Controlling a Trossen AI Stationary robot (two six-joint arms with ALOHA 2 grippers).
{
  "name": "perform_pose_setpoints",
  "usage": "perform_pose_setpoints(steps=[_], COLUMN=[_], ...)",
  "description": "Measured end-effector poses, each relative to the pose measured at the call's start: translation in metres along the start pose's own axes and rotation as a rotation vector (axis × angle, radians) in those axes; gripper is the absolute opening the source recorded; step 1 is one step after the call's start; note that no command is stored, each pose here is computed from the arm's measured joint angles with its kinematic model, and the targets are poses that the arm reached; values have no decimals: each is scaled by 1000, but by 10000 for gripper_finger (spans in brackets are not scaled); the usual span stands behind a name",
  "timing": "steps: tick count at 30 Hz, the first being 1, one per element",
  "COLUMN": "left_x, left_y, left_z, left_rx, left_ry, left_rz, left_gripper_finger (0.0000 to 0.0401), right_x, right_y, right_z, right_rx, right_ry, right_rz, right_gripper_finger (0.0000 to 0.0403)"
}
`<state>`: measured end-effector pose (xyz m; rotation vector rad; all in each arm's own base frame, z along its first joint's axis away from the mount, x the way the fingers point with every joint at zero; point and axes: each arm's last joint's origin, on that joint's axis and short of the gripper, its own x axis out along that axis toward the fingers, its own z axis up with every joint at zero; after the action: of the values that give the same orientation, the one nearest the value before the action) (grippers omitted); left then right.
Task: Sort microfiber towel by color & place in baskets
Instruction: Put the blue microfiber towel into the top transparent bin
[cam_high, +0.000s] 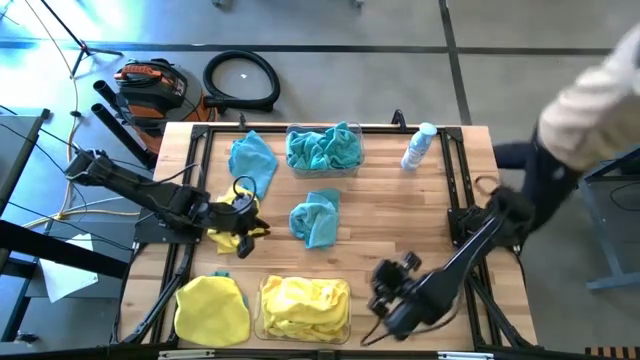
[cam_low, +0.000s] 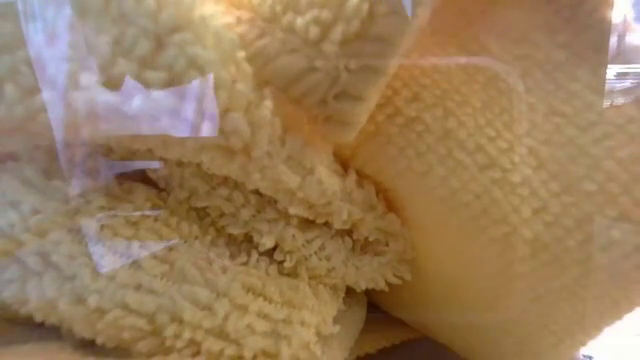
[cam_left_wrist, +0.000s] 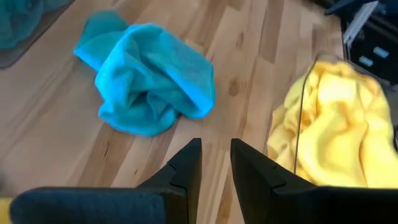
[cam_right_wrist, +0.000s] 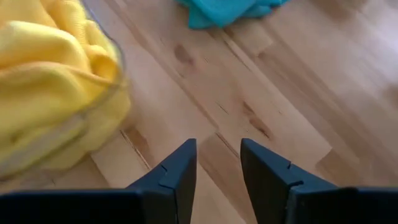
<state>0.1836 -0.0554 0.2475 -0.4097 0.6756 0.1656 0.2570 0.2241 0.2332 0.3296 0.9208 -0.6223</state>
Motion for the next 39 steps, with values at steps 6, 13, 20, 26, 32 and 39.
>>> perform_pose_setpoints(steps=[6, 13, 20, 26, 32, 39], left_x=[23, 61, 106, 144, 180, 211], left_y=[-2, -6, 12, 33, 57, 72], left_z=[13, 52, 87, 105, 97, 74], left_rx=[-33, -41, -125, -214, -308, -333], left_ry=[3, 74, 232, 297, 392, 508], left_rz=[55, 160, 296, 338, 358, 386], left_gripper_finger=[74, 74, 74, 74, 74, 71], right_x=[13, 28, 37, 40, 40, 40], right_y=[-63, -114, -138, -142, -141, -141], right_z=[-16, -31, -41, -44, -45, -45], right_rx=[87, 174, 165, 111, 64, 27], right_ry=[-8, -28, -33, -26, -17, -19], right_rz=[112, 216, 240, 234, 240, 240], right_gripper_finger=[118, 118, 118, 118, 118, 118])
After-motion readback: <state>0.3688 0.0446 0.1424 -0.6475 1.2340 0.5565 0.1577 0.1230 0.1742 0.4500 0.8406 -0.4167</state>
